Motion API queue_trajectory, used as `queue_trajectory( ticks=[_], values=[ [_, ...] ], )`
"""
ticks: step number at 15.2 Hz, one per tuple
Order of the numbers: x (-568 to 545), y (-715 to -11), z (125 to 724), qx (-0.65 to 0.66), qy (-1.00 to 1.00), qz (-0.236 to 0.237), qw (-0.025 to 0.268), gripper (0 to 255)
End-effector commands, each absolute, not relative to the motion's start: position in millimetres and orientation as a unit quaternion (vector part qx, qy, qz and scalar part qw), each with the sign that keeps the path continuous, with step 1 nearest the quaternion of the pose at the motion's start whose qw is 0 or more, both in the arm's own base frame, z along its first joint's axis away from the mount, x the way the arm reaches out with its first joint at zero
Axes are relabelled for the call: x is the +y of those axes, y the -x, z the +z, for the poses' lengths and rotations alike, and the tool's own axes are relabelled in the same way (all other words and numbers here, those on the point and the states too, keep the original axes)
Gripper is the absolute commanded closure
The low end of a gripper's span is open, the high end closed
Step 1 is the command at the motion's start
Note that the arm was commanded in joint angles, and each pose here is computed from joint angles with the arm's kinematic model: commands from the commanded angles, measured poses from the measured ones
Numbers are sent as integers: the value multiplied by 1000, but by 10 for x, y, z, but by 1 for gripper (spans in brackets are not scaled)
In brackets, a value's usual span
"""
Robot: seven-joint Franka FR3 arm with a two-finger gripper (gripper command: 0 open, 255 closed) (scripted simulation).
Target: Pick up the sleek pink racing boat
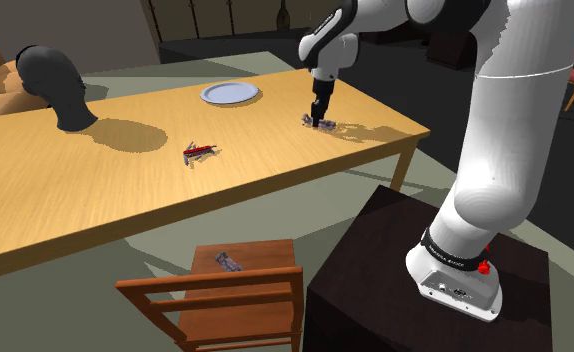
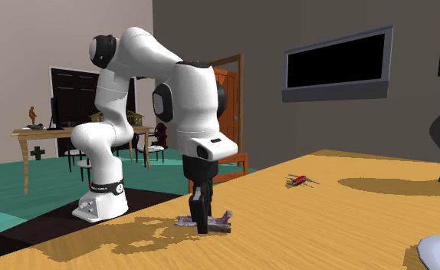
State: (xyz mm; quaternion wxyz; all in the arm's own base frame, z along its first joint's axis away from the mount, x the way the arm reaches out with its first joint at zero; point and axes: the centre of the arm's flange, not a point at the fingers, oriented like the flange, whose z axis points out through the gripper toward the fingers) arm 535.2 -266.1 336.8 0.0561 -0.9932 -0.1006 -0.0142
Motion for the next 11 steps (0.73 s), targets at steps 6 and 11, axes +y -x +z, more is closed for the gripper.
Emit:
queue_trajectory(
  ticks=[6, 11],
  values=[
    [-2660, -5351, 3723, -101, 993, -14, 56, 255],
    [-2660, -5351, 3987, -101, 993, -14, 56, 255]
  ],
)
